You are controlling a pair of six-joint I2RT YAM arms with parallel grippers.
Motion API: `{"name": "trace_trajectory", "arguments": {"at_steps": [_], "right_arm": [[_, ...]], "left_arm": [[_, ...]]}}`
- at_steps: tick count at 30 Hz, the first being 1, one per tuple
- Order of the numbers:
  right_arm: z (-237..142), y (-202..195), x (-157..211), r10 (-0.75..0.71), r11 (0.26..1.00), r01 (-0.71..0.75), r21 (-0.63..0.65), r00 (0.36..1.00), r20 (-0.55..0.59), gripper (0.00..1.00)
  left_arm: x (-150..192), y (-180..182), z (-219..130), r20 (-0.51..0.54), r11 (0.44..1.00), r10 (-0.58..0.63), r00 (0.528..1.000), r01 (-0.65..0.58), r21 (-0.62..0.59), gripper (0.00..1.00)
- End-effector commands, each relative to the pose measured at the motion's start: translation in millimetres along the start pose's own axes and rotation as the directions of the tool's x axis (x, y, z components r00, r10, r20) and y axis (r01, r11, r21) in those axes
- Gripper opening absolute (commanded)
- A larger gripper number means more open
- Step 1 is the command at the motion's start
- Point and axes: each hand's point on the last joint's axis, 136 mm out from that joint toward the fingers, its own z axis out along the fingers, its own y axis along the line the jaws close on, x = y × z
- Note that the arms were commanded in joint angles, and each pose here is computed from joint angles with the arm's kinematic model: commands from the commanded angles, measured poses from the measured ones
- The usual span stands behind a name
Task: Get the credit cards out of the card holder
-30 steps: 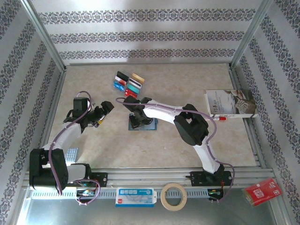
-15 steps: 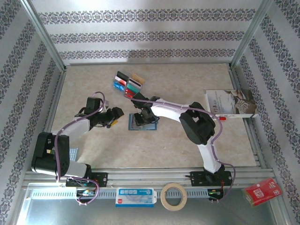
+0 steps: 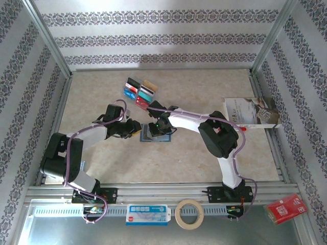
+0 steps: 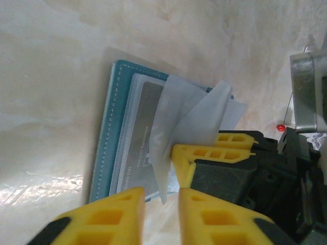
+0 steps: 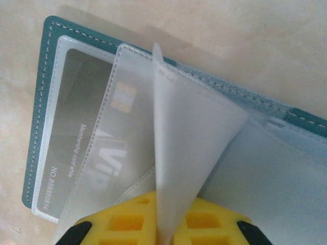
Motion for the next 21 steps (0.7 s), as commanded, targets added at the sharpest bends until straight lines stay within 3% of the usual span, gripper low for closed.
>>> {"name": "trace_trajectory", "arguments": {"at_steps": [1,21], "right_arm": [[8,-2,16,0.031,0.999,-0.033,-0.032,0.998,-0.052,0.13],[5,4,12,0.061,0.995,-0.064,-0.079,0.997,-0.039,0.12]], "left_arm": [[-3,-14,7,0.005,0.999,0.017,1.0,-0.017,0.039,0.2],[21,-8,42,-0.101,0.998,-0.005,0.995,0.011,0.063,0.19]]}}
